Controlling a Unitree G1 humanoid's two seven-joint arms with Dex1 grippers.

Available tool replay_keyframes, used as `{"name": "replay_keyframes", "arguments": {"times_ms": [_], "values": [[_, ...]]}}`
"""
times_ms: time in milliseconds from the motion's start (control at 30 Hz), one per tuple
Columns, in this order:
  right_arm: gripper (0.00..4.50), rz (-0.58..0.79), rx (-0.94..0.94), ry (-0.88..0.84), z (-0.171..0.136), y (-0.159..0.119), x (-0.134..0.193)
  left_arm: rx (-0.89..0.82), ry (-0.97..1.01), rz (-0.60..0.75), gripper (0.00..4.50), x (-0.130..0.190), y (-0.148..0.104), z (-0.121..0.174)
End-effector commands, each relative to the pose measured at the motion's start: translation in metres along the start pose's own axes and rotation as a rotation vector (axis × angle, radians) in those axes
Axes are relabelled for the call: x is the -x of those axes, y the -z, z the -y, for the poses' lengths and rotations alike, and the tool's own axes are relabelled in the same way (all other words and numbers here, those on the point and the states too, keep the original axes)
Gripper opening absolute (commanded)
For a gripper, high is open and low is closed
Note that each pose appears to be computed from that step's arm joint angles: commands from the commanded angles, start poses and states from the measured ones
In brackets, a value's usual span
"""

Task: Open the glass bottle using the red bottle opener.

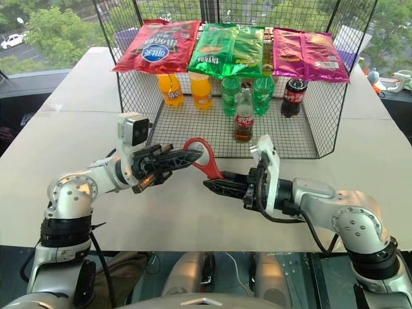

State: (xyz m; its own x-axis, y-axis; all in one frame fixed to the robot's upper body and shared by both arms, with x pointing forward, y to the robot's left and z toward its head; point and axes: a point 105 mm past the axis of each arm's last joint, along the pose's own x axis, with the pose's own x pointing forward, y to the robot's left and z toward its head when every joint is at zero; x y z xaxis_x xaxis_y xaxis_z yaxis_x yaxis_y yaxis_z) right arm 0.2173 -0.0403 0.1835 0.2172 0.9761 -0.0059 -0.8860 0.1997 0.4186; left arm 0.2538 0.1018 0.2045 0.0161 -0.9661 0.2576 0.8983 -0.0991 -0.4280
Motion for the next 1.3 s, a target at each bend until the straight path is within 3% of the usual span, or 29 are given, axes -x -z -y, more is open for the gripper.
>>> {"name": "replay_keyframes", "arguments": {"times_ms": [33, 400, 600, 933, 1033, 1133, 1167, 1300], "values": [[0.02, 0.006, 0.029, -0.011, -0.002, -0.006, -0.001, -0.041, 0.048, -0.037, 0.00, -0.004, 0.000, 0.009], [0.02, 0.032, 0.062, 0.001, 0.000, -0.011, 0.000, -0.064, 0.063, -0.067, 0.00, -0.004, 0.006, 0.008], [2.44, 0.031, 0.056, -0.014, -0.003, -0.012, 0.000, -0.068, 0.067, -0.065, 0.00, -0.006, 0.007, 0.008], [2.44, 0.019, 0.053, -0.027, -0.006, -0.010, 0.000, -0.072, 0.066, -0.056, 0.00, -0.009, 0.007, 0.007], [1.64, 0.012, 0.043, -0.026, -0.007, -0.008, 0.000, -0.073, 0.071, -0.055, 0.00, -0.011, 0.008, 0.007], [0.30, 0.010, 0.036, -0.024, -0.007, -0.007, 0.000, -0.073, 0.077, -0.056, 0.00, -0.011, 0.009, 0.008], [0.10, 0.011, 0.034, -0.024, -0.007, -0.008, 0.000, -0.073, 0.078, -0.056, 0.00, -0.011, 0.010, 0.008], [0.10, 0.013, 0.030, -0.019, -0.007, -0.008, 0.001, -0.056, 0.086, -0.064, 0.00, -0.009, 0.012, 0.008]]}}
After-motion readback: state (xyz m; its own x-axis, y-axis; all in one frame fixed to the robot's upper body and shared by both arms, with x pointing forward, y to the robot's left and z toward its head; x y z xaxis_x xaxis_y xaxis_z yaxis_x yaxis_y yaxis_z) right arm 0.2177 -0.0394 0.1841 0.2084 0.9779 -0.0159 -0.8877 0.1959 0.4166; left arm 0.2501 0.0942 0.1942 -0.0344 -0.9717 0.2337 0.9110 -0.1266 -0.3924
